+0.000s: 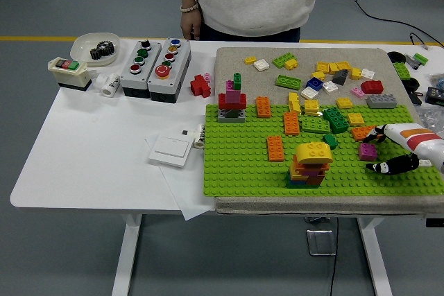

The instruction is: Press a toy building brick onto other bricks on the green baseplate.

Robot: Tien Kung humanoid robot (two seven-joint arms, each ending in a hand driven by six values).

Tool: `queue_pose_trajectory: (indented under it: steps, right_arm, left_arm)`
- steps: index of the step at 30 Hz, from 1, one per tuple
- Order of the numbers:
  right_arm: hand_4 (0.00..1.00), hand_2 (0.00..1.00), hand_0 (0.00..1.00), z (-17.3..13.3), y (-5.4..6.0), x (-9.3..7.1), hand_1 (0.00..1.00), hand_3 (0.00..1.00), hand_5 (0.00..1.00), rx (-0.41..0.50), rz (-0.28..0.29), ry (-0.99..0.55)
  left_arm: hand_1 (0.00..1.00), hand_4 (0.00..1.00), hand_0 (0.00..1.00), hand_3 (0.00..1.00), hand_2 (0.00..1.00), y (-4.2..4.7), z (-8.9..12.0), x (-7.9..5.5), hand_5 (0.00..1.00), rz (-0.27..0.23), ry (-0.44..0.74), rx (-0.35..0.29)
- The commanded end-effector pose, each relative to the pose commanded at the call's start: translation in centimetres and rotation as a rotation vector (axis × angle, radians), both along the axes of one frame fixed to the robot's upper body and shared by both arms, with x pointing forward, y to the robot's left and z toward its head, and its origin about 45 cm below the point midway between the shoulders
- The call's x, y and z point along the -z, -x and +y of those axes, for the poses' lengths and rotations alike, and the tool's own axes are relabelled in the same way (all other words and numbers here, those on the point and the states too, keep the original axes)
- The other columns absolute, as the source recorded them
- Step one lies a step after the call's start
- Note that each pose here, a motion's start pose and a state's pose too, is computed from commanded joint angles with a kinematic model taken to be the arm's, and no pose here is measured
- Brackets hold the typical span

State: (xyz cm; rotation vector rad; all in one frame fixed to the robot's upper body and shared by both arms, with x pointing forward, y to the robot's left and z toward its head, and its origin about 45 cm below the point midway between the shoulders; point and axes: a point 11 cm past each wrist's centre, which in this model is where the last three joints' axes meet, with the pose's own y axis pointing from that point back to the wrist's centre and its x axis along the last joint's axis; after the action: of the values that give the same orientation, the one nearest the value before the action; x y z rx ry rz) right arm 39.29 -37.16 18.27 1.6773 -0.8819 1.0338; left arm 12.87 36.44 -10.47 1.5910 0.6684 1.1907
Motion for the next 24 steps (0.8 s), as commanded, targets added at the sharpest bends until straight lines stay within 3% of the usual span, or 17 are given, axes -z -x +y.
queue_pose_trajectory:
  steps: [6,7,12,13,24]
  right_arm:
    - [0.838,0.684,0.648,-0.02,-0.02,0.07,0.616,0.661,0.388,0.000,-0.002,0.004]
    - [0.826,0.651,0.577,-0.04,-0.04,0.08,0.576,0.644,0.391,0.000,-0.003,0.006]
    - [0.826,0.651,0.577,-0.12,-0.06,0.12,0.576,0.644,0.391,0.000,-0.010,0.013]
    - [0.788,0.591,0.507,-0.12,-0.07,0.13,0.532,0.606,0.392,0.000,-0.011,0.016]
    - [0.773,0.576,0.476,-0.17,-0.05,0.32,0.512,0.585,0.395,-0.004,-0.020,0.030]
  left_arm:
    - [0.768,0.648,0.775,0.585,0.738,-0.03,-0.01,-0.01,0.664,0.000,0.000,0.001]
    - [0.768,0.648,0.775,0.585,0.739,-0.03,-0.01,-0.01,0.664,0.000,0.000,0.002]
    - [0.768,0.648,0.775,0.585,0.739,-0.01,-0.02,0.00,0.664,0.000,0.000,0.001]
    - [0.768,0.647,0.775,0.585,0.739,-0.01,-0.03,0.00,0.663,0.001,0.000,0.002]
    - [0.768,0.648,0.775,0.585,0.740,0.03,-0.07,0.02,0.663,0.002,0.001,0.003]
